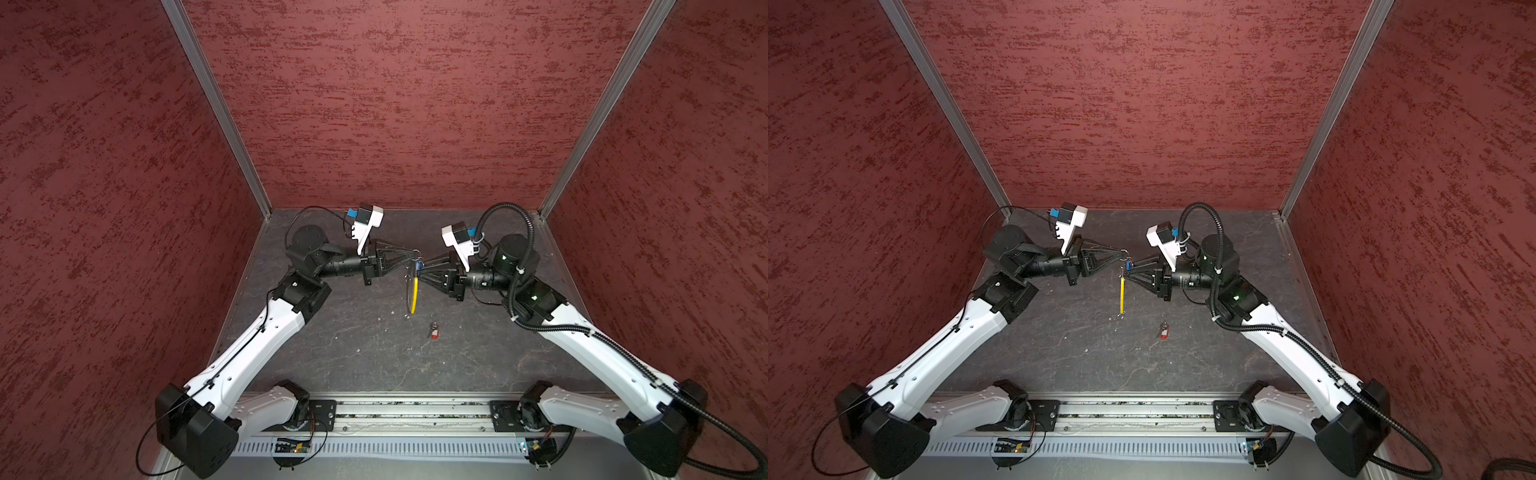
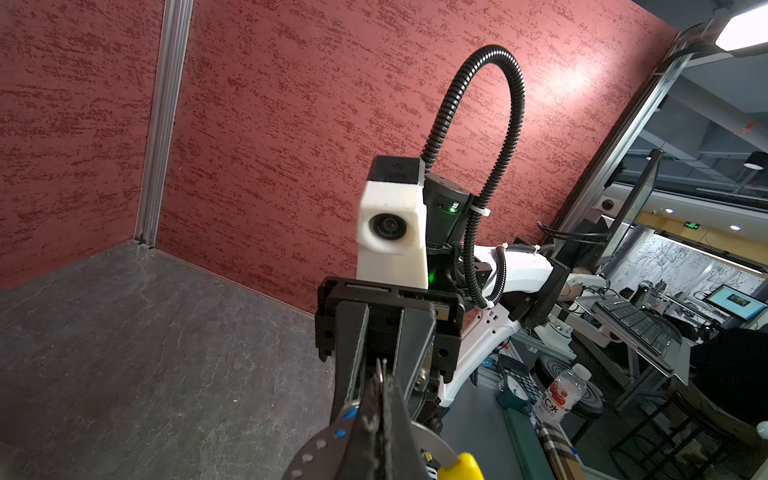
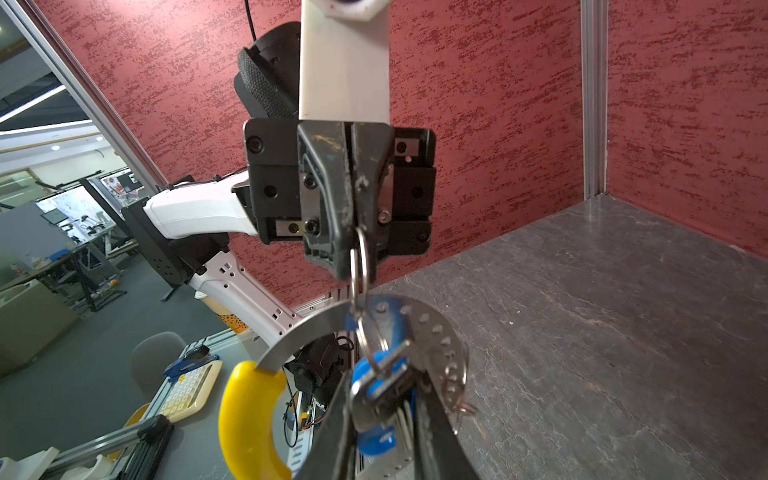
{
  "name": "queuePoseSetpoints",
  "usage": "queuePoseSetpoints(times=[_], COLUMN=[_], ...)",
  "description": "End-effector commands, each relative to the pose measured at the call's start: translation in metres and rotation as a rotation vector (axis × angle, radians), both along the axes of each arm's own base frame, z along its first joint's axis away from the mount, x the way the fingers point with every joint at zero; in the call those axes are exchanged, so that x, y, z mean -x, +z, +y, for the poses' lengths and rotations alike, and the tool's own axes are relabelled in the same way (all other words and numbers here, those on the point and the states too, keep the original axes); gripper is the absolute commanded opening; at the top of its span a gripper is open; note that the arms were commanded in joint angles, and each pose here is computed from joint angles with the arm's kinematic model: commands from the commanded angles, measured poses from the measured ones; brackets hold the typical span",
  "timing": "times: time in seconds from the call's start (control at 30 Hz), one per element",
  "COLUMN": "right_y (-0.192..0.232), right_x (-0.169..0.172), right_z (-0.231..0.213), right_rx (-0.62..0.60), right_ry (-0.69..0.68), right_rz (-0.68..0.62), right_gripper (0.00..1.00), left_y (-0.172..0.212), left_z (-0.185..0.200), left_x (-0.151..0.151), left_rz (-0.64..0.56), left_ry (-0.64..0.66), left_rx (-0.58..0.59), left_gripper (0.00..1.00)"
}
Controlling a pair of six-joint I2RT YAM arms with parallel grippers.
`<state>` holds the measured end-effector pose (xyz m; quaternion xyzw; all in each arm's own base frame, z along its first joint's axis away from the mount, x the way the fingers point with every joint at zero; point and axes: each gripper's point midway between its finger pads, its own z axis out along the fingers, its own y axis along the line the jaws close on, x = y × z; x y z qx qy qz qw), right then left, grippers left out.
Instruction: Remove the keys from the keyring
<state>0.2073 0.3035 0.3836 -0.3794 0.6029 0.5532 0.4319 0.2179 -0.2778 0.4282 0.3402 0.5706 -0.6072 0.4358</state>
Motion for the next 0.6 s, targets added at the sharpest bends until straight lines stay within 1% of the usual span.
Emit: queuePoseSetpoints(times=[0.0, 0.27, 0.37, 0.4, 0.43, 0.57], right_y=[-0.005, -0.016, -0.016, -0.014, -0.011, 0.008], right_x=[-0.001, 0.0, -0.001, -0.001, -0.002, 0.0], right_z=[0.004, 0.01, 0.009, 0.008, 0.007, -0.005], right_rx=[0.013, 0.032, 0.034, 0.036, 0.038, 0.046], right_ry=[0.006, 0.012, 0.0, -0.008, -0.023, -0.086], right_rz=[-0.005, 0.018, 0.019, 0.012, 0.003, -0.059], right_gripper=[0.03, 0.04, 0.07, 0.1, 0.15, 0.48], left_y=[0.018, 0.027, 0.026, 0.026, 0.025, 0.018], left_z=[0.007, 0.012, 0.012, 0.013, 0.013, 0.014], left_x=[0.005, 0.005, 0.006, 0.006, 0.007, 0.011], left_rz=[-0.059, -0.074, -0.072, -0.076, -0.074, -0.065], left_ry=[0.013, 0.003, -0.005, -0.01, -0.012, -0.013], left_rx=[0.055, 0.104, 0.101, 0.096, 0.086, 0.037], left_gripper=[0.0, 0.0, 0.0, 0.0, 0.0, 0.0])
